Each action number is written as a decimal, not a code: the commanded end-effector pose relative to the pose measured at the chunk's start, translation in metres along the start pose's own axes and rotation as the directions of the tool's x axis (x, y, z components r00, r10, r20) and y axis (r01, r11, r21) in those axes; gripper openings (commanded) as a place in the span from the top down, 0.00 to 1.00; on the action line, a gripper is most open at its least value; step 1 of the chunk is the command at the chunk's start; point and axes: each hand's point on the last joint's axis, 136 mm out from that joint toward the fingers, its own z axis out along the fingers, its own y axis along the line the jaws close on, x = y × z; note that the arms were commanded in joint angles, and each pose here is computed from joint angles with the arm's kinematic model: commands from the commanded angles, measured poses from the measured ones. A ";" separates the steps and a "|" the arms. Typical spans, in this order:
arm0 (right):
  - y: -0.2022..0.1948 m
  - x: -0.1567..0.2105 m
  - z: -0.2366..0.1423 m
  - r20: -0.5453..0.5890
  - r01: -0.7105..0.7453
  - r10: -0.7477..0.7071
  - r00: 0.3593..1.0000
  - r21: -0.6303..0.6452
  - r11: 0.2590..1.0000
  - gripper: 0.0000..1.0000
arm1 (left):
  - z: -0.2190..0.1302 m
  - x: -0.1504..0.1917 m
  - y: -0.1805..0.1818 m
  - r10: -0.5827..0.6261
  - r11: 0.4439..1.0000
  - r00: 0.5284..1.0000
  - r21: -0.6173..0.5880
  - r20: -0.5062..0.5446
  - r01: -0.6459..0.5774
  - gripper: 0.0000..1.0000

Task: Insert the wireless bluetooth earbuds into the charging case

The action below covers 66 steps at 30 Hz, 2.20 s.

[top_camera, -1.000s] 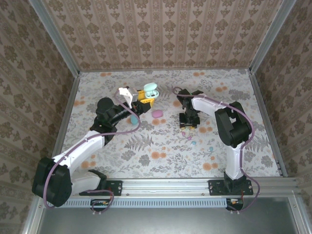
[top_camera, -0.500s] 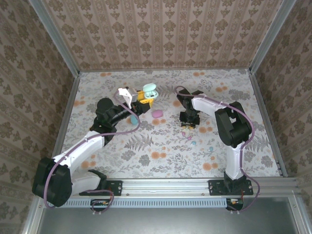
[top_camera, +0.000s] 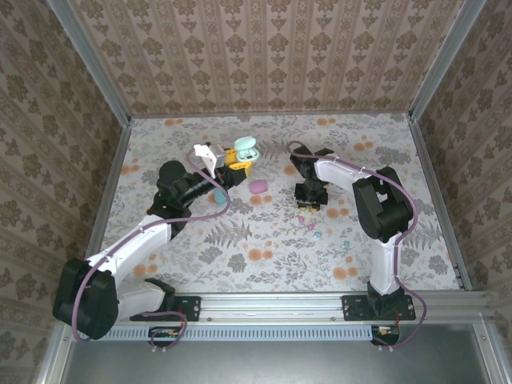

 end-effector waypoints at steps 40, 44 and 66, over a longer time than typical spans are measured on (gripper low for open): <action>0.132 0.049 -0.368 0.674 0.645 -0.004 0.739 -0.706 0.292 0.74 | 0.015 -0.009 -0.012 0.017 0.997 0.999 0.069 0.027 -0.019 0.69; 0.149 0.046 -0.364 0.676 0.654 -0.028 0.736 -0.700 0.287 0.74 | 0.017 -0.009 -0.014 0.020 0.997 0.999 0.073 0.027 -0.022 0.69; 0.176 0.040 -0.331 0.665 0.653 -0.109 0.739 -0.667 0.360 0.75 | 0.016 -0.012 -0.016 0.025 0.997 0.999 0.076 0.032 -0.027 0.69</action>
